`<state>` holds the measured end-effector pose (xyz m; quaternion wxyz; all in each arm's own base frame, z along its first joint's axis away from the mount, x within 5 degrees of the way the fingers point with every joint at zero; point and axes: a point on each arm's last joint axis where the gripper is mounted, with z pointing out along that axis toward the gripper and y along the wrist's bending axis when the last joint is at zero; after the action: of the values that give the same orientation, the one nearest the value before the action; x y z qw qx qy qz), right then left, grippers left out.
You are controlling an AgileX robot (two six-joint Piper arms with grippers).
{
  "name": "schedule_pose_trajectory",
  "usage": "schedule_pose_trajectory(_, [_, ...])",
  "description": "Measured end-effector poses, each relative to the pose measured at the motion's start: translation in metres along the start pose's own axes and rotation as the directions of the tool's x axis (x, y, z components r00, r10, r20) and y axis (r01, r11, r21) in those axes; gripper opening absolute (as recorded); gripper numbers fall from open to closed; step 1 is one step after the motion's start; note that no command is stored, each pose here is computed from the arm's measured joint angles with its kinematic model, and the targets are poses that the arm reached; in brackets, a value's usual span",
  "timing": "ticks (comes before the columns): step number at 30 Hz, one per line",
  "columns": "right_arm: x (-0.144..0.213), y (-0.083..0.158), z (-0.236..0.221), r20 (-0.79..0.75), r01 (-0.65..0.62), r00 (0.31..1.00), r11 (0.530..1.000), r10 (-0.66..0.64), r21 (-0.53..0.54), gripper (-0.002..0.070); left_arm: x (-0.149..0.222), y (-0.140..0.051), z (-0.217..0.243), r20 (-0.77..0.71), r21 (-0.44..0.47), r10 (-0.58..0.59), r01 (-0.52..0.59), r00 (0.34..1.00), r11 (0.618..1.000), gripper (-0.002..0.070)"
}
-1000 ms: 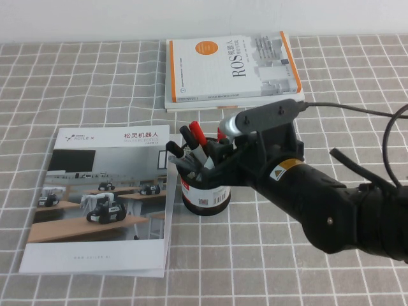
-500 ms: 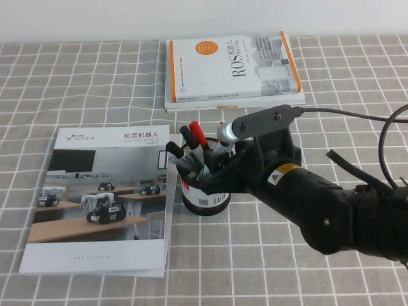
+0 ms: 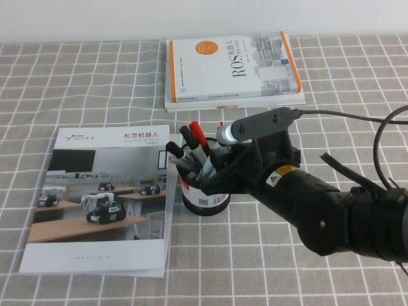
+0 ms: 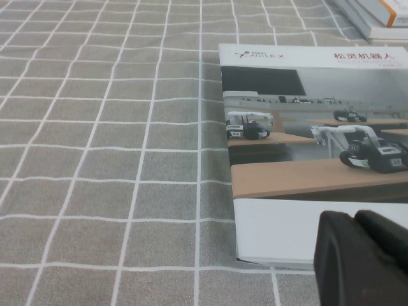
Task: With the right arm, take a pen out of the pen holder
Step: Pick up the pen from the pen holder
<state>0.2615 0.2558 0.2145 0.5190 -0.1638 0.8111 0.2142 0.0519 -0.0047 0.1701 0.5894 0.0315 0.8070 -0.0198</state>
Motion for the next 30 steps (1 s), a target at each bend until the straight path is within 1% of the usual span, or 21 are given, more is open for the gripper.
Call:
schedule_pose_trajectory(7, [0.0, 0.0, -0.001, -0.012, 0.021, 1.0, 1.0, -0.021, -0.005, 0.0246, 0.0, 0.0, 0.0, 0.0, 0.0, 0.0, 0.0, 1.0, 1.0, -0.0004])
schedule_pose_trajectory(13, [-0.016, 0.006, -0.021, -0.03, 0.065, 0.997, 0.996, -0.067, -0.062, 0.0247, 0.0, 0.0, 0.0, 0.0, 0.0, 0.0, 0.0, 1.0, 1.0, -0.0004])
schedule_pose_trajectory(15, [-0.022, 0.008, -0.027, -0.025, 0.079, 0.996, 0.994, -0.081, -0.077, 0.0258, 0.0, 0.0, 0.0, 0.0, 0.0, 0.0, 0.0, 1.0, 1.0, -0.0004])
schedule_pose_trajectory(18, [-0.026, 0.005, -0.032, -0.03, 0.085, 0.996, 0.993, -0.088, -0.083, 0.0304, 0.0, 0.0, 0.0, 0.0, 0.0, 0.0, 0.0, 1.0, 1.0, -0.0004])
schedule_pose_trajectory(21, [-0.028, -0.005, -0.031, -0.046, 0.045, 0.998, 0.997, -0.048, -0.056, 0.0355, 0.0, 0.0, 0.0, 0.0, 0.0, 0.0, 0.0, 1.0, 1.0, -0.0004])
schedule_pose_trajectory(23, [-0.028, -0.012, -0.03, -0.06, -0.008, 0.998, 0.999, 0.006, -0.031, 0.037, 0.0, 0.0, 0.0, 0.0, 0.0, 0.0, 0.0, 1.0, 1.0, -0.0004])
schedule_pose_trajectory(27, [-0.031, -0.025, -0.029, -0.07, -0.093, 0.993, 0.996, 0.093, 0.01, 0.0382, 0.0, 0.0, 0.0, 0.0, 0.0, 0.0, 0.0, 1.0, 1.0, -0.0004])
schedule_pose_trajectory(30, [-0.041, -0.027, -0.031, -0.077, -0.141, 0.987, 0.99, 0.141, -0.001, 0.0384, 0.0, 0.0, 0.0, 0.0, 0.0, 0.0, 0.0, 1.0, 1.0, -0.0004])
